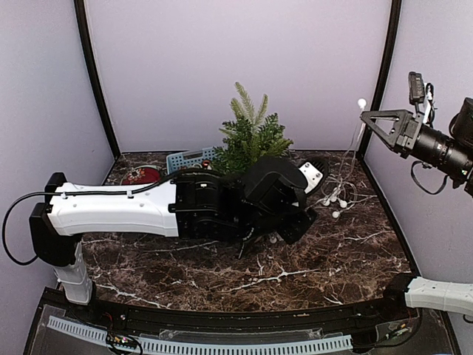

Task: Decorate the small christmas tree
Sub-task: Pass from the right arm to the left

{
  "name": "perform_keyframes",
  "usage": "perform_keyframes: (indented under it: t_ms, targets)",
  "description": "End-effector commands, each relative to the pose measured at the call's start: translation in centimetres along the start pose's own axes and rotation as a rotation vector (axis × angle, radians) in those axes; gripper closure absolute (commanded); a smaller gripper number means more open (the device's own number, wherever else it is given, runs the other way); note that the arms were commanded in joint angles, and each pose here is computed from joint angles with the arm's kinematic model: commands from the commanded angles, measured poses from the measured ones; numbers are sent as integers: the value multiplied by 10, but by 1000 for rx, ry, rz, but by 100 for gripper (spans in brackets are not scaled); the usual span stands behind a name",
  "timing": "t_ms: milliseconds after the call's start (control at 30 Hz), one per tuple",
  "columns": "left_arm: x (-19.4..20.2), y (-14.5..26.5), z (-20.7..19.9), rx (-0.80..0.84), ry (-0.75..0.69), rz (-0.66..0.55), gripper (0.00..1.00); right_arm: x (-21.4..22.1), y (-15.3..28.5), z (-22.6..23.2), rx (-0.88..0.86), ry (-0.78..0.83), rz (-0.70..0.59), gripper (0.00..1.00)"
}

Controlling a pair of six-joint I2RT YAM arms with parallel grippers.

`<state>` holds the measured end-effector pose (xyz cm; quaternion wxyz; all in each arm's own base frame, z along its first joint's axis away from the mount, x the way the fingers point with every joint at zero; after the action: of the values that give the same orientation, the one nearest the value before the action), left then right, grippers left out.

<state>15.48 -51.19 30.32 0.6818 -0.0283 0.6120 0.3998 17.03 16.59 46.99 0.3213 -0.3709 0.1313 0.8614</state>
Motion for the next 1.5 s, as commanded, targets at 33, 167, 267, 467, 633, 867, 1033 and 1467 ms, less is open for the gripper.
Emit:
perform_keyframes:
  t_ms: [33,167,267,467,633,867,1033,1467]
  targets:
    - [-12,0,3,-9,-37,-29,56,-5,1,11,-62,19,-19,100]
    - [-12,-5,2,-6,-49,-31,68,-4,4,11,-62,19,-19,100]
    - [-15,-9,1,-1,-59,-43,70,-2,5,11,-63,16,-14,100]
    - [-16,-15,1,-12,-76,-52,83,1,7,10,-65,11,-7,100]
    - [-17,-13,4,-28,-78,-52,100,20,2,-36,117,-17,6,100]
    - [-13,-7,-6,57,-84,-38,100,87,26,-186,784,-84,51,100]
    - [-14,-2,-14,125,-83,-44,100,116,36,-216,896,-104,117,43]
    - [-17,3,-8,106,-23,-60,100,179,9,-205,521,-372,197,19]
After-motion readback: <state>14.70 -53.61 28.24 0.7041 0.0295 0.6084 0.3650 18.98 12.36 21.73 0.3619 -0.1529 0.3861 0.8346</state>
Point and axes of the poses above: each gripper's point midway between its finger pads, its own y axis back along the fingers, its own z axis along the line the jaws close on, x = y × z, the point moved 2 cm from there along y, back along the fingers, and after that the axes turned 8 degrees about -y, right-handed, at the moved point
